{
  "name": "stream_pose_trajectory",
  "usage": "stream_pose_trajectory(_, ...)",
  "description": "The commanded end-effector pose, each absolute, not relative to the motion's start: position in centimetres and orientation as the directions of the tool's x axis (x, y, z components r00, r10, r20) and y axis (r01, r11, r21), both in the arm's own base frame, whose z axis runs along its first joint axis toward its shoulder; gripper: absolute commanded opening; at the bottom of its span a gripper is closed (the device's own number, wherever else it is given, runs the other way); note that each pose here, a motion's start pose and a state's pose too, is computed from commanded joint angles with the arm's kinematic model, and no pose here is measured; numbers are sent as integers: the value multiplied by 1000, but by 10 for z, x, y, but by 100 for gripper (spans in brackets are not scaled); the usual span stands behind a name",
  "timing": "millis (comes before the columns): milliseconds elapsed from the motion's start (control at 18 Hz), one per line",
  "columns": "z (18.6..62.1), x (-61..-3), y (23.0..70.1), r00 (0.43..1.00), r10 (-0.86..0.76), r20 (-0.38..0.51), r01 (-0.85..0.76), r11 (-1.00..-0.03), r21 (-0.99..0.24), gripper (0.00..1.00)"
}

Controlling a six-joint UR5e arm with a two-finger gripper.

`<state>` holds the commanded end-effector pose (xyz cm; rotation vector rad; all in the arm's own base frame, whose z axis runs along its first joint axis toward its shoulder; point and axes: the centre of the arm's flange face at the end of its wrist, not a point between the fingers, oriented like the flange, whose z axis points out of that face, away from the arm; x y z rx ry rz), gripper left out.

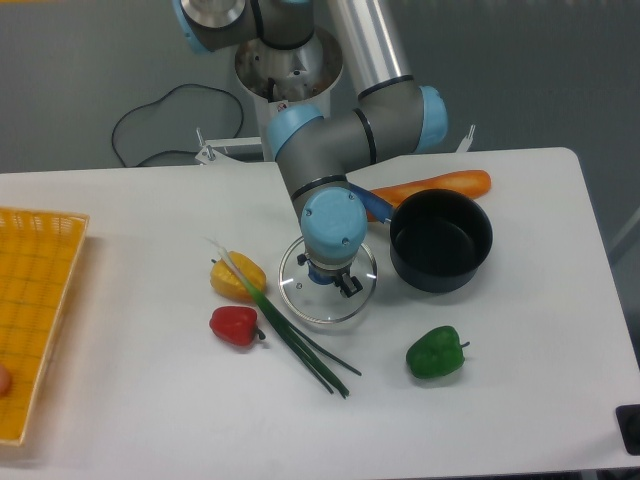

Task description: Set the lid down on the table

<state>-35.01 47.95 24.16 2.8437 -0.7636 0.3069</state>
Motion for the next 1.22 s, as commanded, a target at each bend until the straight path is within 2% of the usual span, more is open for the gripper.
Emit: stream_pose_trajectory(1222,226,-347,484,835,-482,265,-529,-837,143,63)
